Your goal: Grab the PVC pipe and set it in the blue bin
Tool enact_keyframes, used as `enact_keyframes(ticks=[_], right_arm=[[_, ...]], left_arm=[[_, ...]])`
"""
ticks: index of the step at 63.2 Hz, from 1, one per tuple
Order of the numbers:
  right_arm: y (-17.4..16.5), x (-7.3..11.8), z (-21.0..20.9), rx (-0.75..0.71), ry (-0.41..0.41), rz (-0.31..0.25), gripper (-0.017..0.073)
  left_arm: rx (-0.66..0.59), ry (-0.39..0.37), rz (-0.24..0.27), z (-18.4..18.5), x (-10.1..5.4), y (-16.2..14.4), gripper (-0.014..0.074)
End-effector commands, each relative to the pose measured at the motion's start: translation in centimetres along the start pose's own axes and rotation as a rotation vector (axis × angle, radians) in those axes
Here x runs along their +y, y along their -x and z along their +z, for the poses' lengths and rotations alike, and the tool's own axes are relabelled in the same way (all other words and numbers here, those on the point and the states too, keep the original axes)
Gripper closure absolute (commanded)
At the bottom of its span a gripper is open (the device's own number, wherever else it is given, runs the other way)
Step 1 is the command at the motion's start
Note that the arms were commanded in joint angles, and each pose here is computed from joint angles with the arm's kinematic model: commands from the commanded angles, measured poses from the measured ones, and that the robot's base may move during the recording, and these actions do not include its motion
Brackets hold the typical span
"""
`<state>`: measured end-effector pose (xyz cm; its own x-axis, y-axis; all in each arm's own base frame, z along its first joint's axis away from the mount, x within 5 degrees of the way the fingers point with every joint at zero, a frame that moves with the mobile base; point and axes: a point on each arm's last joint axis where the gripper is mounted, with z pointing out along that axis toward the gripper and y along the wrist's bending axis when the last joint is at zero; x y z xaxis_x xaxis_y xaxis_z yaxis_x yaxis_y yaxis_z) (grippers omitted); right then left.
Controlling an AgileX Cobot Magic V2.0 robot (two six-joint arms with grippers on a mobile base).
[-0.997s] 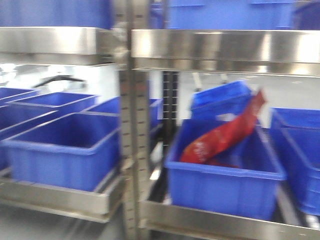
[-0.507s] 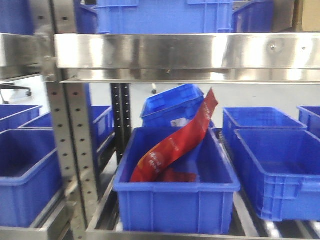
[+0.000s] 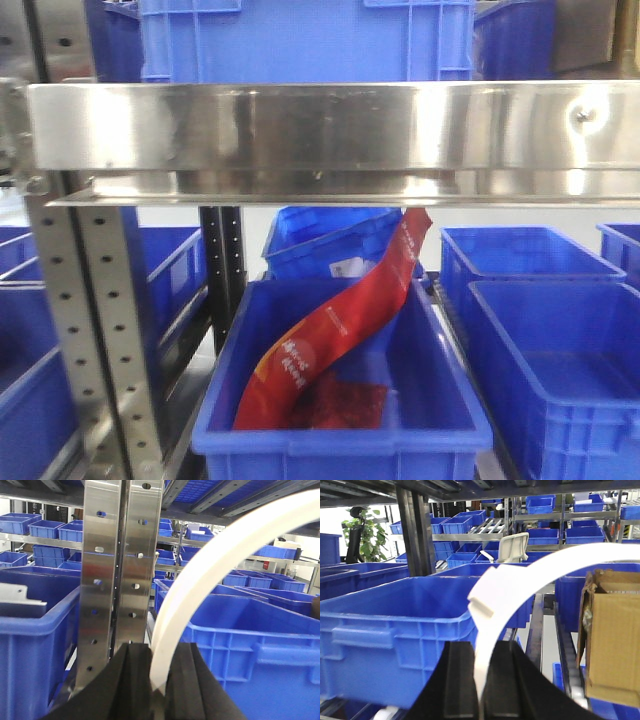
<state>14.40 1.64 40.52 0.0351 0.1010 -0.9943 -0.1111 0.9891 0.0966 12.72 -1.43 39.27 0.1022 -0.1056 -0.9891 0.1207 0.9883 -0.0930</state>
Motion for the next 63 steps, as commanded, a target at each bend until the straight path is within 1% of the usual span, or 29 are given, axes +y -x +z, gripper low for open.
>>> enact_keyframes(ticks=[1, 63], right_arm=[[0.32, 0.07, -0.09, -0.033, 0.007, -0.008, 0.0727], [0.34, 0.07, -0.1, -0.035, 0.007, -0.008, 0.0727]], left_arm=[[-0.025, -0.011, -0.001, -0.04, -0.14, 0.29, 0.0704], [-0.025, -0.011, -0.001, -0.04, -0.14, 0.29, 0.0704]])
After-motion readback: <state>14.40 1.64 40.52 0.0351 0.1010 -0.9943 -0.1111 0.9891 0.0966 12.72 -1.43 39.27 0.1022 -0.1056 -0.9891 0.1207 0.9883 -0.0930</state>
